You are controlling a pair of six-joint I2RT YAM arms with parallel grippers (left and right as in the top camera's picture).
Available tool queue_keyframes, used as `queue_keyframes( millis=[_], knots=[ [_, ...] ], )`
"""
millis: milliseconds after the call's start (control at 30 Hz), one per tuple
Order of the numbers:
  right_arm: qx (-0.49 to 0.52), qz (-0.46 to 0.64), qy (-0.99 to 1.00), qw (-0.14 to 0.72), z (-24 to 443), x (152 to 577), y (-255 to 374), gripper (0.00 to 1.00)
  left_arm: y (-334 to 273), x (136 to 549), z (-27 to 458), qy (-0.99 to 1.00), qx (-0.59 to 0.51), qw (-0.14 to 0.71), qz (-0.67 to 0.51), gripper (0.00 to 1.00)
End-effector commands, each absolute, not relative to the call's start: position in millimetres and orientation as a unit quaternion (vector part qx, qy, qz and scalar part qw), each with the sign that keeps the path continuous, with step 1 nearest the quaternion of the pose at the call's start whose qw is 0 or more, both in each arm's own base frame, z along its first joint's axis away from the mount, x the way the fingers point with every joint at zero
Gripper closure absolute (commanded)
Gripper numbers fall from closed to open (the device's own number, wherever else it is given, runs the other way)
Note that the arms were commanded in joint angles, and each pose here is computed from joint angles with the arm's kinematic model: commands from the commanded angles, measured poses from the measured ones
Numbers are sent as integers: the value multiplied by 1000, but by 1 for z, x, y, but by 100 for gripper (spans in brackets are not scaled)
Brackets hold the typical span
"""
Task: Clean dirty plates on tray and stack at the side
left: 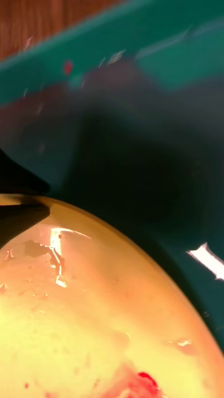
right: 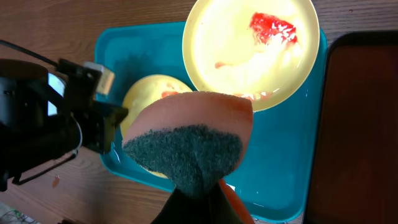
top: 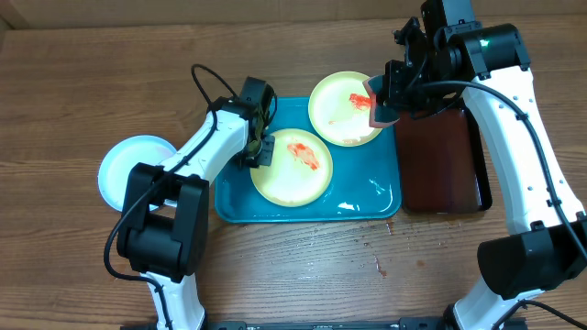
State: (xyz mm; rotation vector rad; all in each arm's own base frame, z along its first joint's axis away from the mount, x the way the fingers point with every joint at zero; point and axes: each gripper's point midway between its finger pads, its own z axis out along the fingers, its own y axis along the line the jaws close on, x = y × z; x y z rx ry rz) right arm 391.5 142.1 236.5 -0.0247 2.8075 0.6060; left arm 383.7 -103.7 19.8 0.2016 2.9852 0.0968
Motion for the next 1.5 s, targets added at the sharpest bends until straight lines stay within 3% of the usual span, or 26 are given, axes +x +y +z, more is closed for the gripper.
queue_keyframes(
  millis=[0, 100, 133, 200, 267, 333, 800, 967, 1100, 1333, 1467],
  knots=[
    [-14, 210, 967, 143, 243, 391, 143, 96, -80, 404, 31, 985, 82, 112, 104, 78],
    [-14, 210, 967, 141, 242, 391, 143, 96, -95, 396, 27, 992, 67, 94, 55, 55],
    [-14, 210, 967, 142, 242, 391, 143, 96, -104, 389, 25, 994, 63, 80, 26, 55],
    [-14, 210, 967, 143, 243, 391, 143, 96, -129, 370, 24, 997, 51, 38, -50, 61],
    [-14, 211, 967, 145, 243, 392, 143, 96, -147, 349, 26, 993, 27, -11, -111, 73],
    [-15, 211, 966, 146, 243, 393, 143, 96, -148, 337, 27, 992, -17, -42, -114, 79],
    [-14, 210, 967, 144, 243, 392, 143, 96, -106, 359, 37, 998, -47, -9, -49, 67],
    [-14, 211, 967, 144, 243, 392, 143, 96, -144, 339, 55, 982, -47, -72, -169, 68],
    [-14, 211, 967, 144, 243, 392, 143, 96, -198, 317, 78, 948, 47, -100, -298, 66],
    [-13, 209, 968, 138, 242, 389, 143, 96, -195, 309, 74, 980, 61, -69, -178, 67],
    [-15, 209, 968, 138, 242, 389, 143, 96, -177, 312, 93, 997, 19, -6, -72, 67]
  ],
)
